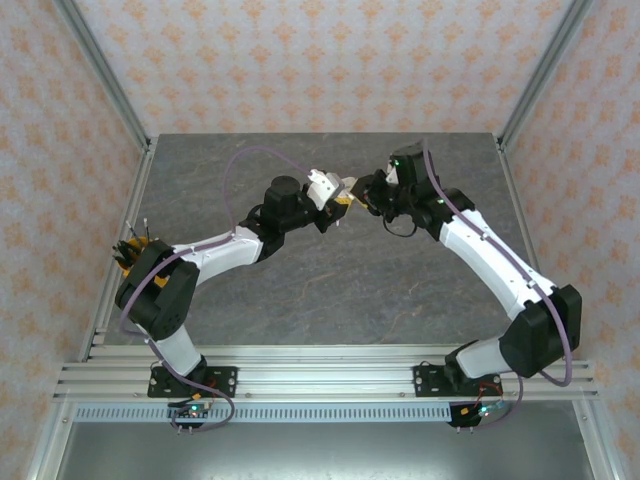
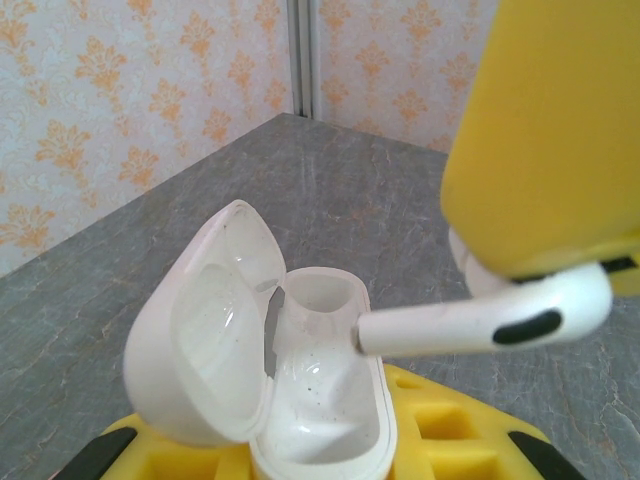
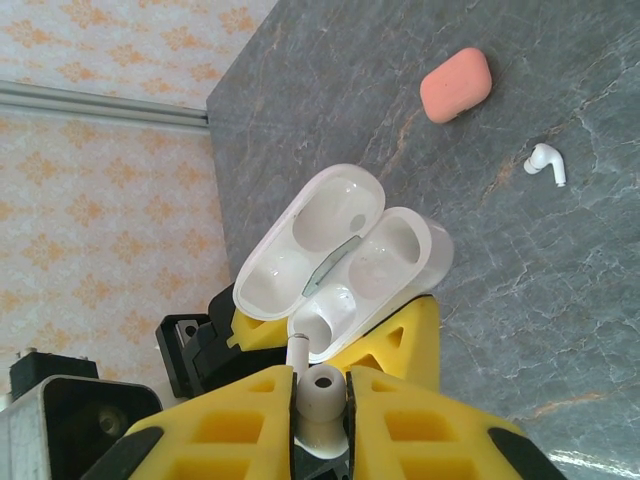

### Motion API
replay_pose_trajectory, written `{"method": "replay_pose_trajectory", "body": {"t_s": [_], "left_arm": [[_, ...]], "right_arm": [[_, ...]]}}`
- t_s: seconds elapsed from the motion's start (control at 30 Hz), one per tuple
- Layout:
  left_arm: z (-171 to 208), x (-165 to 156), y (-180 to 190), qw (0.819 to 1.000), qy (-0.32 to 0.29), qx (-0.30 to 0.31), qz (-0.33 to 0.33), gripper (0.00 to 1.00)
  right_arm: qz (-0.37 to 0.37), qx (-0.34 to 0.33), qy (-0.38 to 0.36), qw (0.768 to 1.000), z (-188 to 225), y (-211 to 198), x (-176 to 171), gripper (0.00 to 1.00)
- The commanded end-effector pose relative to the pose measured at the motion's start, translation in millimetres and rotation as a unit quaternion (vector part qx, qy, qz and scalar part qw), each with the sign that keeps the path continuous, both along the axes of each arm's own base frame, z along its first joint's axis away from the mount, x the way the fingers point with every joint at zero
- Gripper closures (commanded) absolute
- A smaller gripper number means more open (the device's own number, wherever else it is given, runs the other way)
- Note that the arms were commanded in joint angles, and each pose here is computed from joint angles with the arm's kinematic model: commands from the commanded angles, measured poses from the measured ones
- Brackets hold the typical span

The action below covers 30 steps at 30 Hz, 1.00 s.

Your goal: Insert the wireless bluetooth earbuds into the charging case

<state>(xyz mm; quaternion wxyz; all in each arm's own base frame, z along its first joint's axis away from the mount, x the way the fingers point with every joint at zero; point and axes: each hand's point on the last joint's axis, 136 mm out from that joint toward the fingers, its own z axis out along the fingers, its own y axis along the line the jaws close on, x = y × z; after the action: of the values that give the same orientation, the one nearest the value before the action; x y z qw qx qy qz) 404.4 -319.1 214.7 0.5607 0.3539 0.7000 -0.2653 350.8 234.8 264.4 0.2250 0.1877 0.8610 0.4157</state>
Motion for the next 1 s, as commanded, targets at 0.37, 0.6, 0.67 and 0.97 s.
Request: {"method": "replay_pose_trajectory", "body": {"t_s": [0.37,0.6,0.67,0.97], "left_arm": [[18,-1,-10,0.999,-0.029,-0.011,-0.026,1.0],[15,-5,-11,0.999,-0.031,-0.003,-0.039,1.0],[16,-6,-10,0.999,-0.033,-0.002,-0.04,1.0],[17,-10,-8,0.998,-0.042,0.01,-0.043,1.0]], "right_arm": [[0.021,0.006,0.012,1.0,11,3,-8,0.82],[0.029,0.0,0.019,0.999,10,4,-7,0.82],[0.03,-0.001,0.023,0.999,8,5,-6,0.82],[0.031,-0.005,0.048,0.998,-7,6,-8,0.82]]}}
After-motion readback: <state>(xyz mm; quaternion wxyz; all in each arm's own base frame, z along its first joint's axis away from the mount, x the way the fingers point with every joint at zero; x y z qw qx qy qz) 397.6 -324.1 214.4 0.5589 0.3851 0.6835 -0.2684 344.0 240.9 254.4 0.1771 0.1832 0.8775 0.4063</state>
